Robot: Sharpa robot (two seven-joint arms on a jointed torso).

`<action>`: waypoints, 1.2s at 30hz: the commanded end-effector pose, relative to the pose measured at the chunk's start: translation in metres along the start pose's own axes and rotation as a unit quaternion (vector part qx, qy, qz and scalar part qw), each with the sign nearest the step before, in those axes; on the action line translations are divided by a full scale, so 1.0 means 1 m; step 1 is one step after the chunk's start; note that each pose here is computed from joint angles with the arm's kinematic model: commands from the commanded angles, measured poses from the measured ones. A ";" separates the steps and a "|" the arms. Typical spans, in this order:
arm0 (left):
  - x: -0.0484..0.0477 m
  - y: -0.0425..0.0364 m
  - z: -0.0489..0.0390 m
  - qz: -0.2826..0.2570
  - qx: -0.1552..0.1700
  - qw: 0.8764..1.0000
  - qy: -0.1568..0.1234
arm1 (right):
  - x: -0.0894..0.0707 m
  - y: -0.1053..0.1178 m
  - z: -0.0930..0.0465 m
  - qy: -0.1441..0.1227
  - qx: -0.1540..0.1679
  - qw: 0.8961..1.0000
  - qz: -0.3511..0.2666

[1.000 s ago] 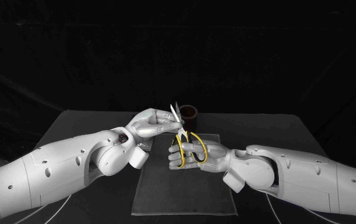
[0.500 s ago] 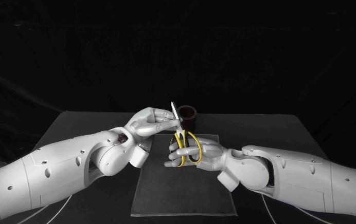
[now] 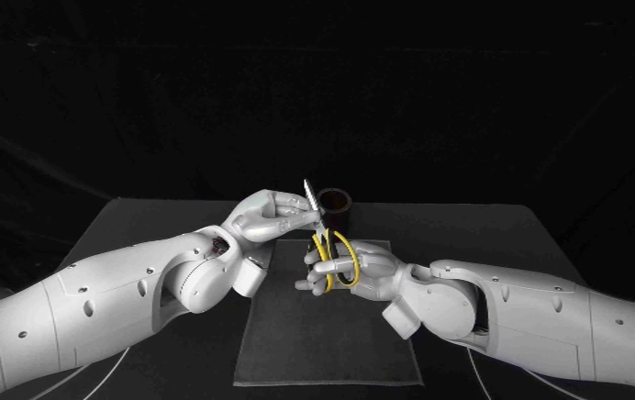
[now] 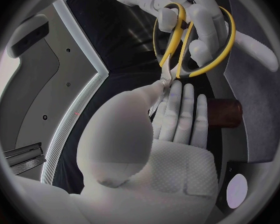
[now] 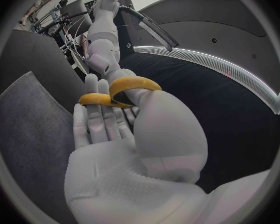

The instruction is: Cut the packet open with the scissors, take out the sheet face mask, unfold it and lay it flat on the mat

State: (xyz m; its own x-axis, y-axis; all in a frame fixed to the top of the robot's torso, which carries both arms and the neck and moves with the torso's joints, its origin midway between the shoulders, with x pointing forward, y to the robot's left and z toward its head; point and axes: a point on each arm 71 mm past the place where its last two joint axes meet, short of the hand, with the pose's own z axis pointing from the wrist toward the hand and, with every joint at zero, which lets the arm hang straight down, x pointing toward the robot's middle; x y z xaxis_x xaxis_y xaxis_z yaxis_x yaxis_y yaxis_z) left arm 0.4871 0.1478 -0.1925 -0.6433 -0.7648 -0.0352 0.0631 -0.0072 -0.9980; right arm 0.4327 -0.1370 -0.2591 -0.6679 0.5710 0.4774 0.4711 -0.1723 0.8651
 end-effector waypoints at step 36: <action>0.0129 -0.0071 0.0189 0.126 0.094 0.986 -0.053 | 0.022 0.010 0.020 0.005 -0.016 1.000 0.009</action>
State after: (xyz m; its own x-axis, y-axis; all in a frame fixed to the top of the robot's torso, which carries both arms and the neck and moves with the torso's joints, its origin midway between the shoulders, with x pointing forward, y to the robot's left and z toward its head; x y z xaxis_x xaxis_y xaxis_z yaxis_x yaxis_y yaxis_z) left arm 0.4959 0.1354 -0.1852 -0.5070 -0.8258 -0.2471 0.3371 0.0738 -0.9386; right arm 0.4400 -0.1247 -0.2472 -0.6278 0.5753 0.5244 0.4763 -0.2489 0.8433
